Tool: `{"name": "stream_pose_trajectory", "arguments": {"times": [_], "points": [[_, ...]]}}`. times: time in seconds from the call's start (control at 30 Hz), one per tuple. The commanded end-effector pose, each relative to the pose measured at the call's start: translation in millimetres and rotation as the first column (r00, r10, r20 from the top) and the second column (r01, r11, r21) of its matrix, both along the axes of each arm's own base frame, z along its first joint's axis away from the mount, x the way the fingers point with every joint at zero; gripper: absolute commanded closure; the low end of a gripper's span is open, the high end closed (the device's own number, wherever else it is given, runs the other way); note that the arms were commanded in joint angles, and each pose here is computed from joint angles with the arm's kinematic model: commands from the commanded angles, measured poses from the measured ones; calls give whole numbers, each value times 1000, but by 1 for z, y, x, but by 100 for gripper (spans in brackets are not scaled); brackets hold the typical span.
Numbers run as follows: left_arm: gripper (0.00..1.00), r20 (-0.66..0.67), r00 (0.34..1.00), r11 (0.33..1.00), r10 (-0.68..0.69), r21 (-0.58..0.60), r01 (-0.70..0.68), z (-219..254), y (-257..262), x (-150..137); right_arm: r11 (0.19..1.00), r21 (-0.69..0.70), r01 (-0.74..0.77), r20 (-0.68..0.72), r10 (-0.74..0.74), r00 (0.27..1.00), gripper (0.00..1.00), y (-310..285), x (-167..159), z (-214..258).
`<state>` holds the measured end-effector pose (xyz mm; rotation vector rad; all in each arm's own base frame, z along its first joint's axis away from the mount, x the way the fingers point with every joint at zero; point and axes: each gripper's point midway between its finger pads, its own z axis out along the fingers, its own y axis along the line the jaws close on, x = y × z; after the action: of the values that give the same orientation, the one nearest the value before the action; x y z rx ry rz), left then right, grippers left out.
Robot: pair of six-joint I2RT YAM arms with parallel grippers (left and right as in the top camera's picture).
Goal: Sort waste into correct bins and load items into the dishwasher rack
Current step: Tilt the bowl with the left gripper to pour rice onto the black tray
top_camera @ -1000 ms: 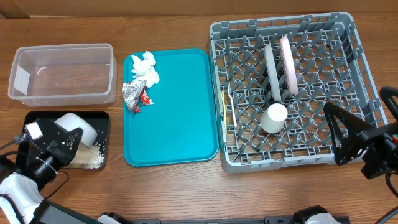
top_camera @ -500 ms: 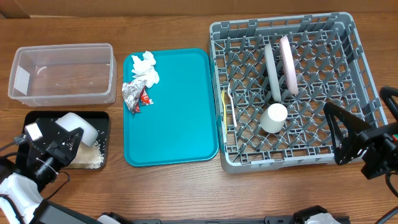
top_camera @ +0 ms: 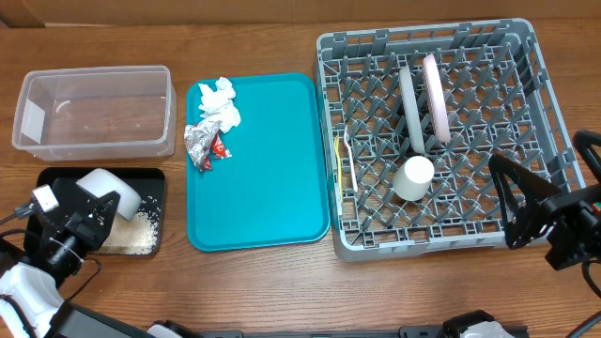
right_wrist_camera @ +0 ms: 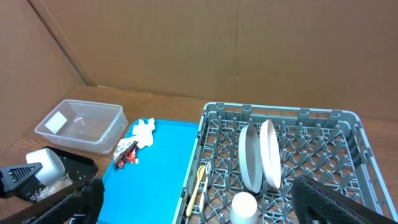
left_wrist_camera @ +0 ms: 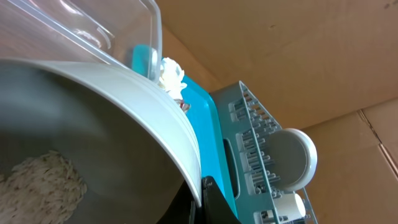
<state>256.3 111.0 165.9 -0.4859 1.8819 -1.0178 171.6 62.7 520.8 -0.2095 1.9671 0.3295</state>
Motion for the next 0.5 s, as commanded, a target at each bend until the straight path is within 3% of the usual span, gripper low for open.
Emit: {"name": "stream_pose_trajectory", "arguments": {"times": [0.0,0.1,0.17,0.23,0.27,0.33,0.4,0.47], "points": [[96,-18,1000,1000,8,-28,-9,-1,-2,-3,1000,1,9,3,-9,1000,0,-1,1,1],[96,-82,997,996,2,86,5,-19,1,-8,1000,1,9,3,-9,1000,0,-1,1,1],[96,-158,987,999,33,2,-33,-23,1,-10,1000,1,9,3,-9,1000,0,-1,1,1],[96,-87,996,1000,0,-30,-3,-11,-8,-10,1000,1,9,3,-9,1000,0,-1,1,1],[96,-49,999,998,-23,51,25,-11,-9,-10,1000,1,9,3,-9,1000,0,-1,1,1],[96,-80,997,995,-5,101,13,-20,1,-9,1000,1,9,3,-9,1000,0,-1,1,1],[96,-74,997,999,31,-20,-32,-9,3,-6,1000,1,9,3,-9,1000,0,-1,1,1],[96,7,1000,998,-2,69,1,-4,2,-5,1000,1,9,3,-9,1000,0,-1,1,1]]}}
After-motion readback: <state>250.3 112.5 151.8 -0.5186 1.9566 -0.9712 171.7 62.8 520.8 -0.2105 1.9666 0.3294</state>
